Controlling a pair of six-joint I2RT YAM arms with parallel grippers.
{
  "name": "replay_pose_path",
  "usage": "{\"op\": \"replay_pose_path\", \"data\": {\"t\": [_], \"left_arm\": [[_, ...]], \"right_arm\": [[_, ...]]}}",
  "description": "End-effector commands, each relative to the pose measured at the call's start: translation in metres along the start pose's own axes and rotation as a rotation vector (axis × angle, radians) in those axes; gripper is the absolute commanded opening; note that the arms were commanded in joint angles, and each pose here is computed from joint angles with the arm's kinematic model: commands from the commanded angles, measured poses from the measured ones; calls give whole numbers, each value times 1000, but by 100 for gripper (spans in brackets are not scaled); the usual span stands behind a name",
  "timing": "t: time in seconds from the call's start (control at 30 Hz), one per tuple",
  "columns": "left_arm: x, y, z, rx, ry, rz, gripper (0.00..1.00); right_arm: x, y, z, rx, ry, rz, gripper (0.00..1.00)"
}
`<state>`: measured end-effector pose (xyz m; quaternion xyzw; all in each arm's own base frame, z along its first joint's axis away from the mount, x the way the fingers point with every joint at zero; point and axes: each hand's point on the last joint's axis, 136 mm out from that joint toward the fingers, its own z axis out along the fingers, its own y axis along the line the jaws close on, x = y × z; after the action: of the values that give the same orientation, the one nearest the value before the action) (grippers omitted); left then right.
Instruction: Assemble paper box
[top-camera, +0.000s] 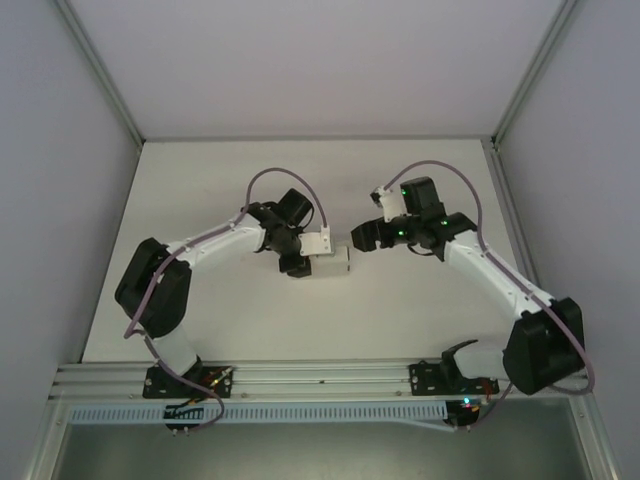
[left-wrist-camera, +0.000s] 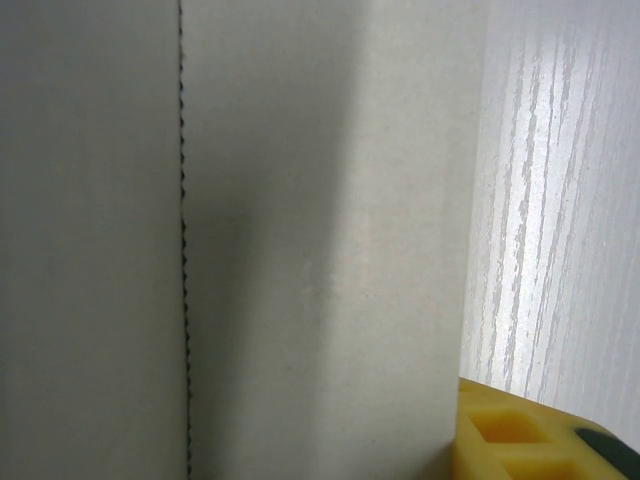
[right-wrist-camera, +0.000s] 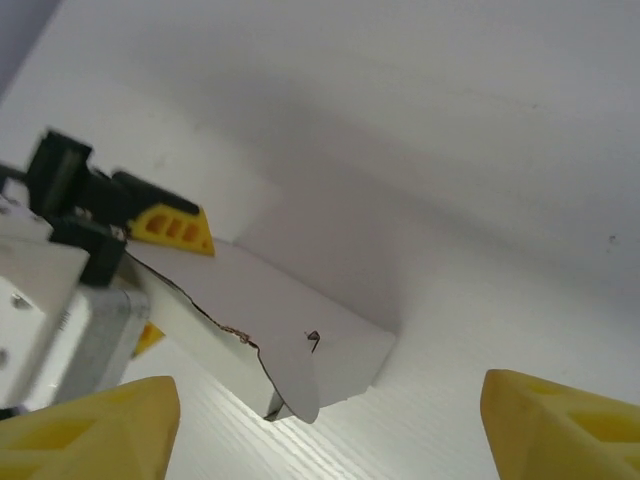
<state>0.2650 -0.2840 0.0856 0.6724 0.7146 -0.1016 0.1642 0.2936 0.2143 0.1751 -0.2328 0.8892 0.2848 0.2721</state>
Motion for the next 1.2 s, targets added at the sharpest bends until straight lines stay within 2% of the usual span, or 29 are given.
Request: {"op": "replay_pose_path", "data": {"t": [0.0, 0.1, 0.27, 0.33, 0.6, 0.73, 0.8, 0.87, 1.07, 1.17], "left_arm": [[4, -3, 4, 53, 24, 0, 44], [3, 0, 6, 55, 35, -10, 45], [3, 4, 7, 56, 55, -25, 48], [4, 5, 9, 52, 65, -30, 48], [1, 8, 7, 45, 62, -42, 49], [0, 9, 6, 40, 59, -51, 50], [-2, 11, 6, 33, 55, -55, 50], [-4, 13, 5, 25, 49, -61, 50], [-11, 19, 3, -1, 30, -79, 50], [-14, 21, 5, -15, 31, -86, 49]], "right_arm": [[-2, 2, 9, 38, 45, -96, 68], [1, 3, 19, 49, 77, -120, 57], [5, 4, 25, 41, 93, -134, 51], [5, 4, 25, 44, 90, -132, 45], [6, 4, 36, 43, 103, -119, 41], [6, 8, 40, 33, 126, -113, 27], [6, 10, 40, 33, 132, -107, 14], [6, 11, 39, 36, 134, -89, 8], [2, 18, 38, 37, 105, 119, 2], [-3, 21, 40, 41, 52, 251, 1]]}}
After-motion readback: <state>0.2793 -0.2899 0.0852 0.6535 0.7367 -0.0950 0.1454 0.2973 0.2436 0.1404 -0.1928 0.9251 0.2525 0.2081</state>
